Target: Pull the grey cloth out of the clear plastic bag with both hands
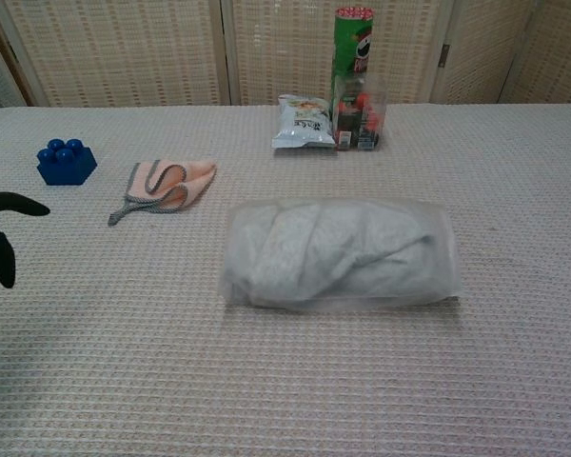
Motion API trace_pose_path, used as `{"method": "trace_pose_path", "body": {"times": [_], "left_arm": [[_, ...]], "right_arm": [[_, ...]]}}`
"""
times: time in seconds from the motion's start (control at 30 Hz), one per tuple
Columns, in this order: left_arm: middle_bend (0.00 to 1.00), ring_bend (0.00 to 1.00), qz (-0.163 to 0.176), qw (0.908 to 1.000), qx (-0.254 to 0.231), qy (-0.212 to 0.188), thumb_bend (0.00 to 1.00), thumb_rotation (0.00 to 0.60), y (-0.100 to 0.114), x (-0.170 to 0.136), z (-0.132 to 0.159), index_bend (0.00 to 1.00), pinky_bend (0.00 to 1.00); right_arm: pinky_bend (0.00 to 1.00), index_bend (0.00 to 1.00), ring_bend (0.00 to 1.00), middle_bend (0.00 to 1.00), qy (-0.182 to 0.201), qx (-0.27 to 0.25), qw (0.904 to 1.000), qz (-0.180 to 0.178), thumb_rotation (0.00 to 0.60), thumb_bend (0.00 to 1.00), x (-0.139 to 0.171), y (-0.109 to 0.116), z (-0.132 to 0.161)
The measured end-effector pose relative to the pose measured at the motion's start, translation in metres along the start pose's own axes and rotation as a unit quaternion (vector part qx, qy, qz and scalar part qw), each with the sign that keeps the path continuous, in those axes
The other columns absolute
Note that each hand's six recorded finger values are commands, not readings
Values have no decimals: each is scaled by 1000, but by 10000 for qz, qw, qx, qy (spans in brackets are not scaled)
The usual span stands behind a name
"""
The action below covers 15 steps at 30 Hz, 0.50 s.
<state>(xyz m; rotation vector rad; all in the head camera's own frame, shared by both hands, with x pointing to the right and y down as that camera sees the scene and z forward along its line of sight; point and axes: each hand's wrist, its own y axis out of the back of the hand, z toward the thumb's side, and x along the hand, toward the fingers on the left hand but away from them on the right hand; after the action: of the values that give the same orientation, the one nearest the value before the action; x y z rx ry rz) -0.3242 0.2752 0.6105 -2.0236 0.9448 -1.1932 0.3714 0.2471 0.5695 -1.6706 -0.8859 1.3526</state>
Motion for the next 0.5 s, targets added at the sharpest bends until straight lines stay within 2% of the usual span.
{"method": "trace_pose_path", "body": {"times": [0.03, 0.1, 0.23, 0.37, 0.5], "left_arm": [[999, 964, 37, 9999, -77, -54, 172, 600, -3, 4, 5, 360, 986], [1000, 1000, 124, 9995, -234, -170, 181, 600, -10, 14, 17, 407, 1000], [1000, 1000, 200, 9985, -408, -310, 205, 600, -27, 34, 36, 443, 1000], [1000, 1000, 194, 9987, -340, -340, 268, 600, -43, 54, 50, 523, 1000], [1000, 1000, 266, 9987, -179, -401, 299, 600, -57, 69, 62, 515, 1000]], "right_arm": [[0, 0, 0, 0, 15, 7, 10000, 17, 600, 103, 0, -1, 1], [0, 0, 0, 0, 56, 26, 10000, 49, 600, 102, -2, -4, 4], [0, 0, 0, 0, 69, 78, 9999, 111, 600, 102, -4, -9, 6], [0, 0, 0, 0, 28, 81, 9999, 72, 600, 102, -6, -8, 5], [0, 0, 0, 0, 7, 56, 10000, 54, 600, 102, -6, -7, 3]]}}
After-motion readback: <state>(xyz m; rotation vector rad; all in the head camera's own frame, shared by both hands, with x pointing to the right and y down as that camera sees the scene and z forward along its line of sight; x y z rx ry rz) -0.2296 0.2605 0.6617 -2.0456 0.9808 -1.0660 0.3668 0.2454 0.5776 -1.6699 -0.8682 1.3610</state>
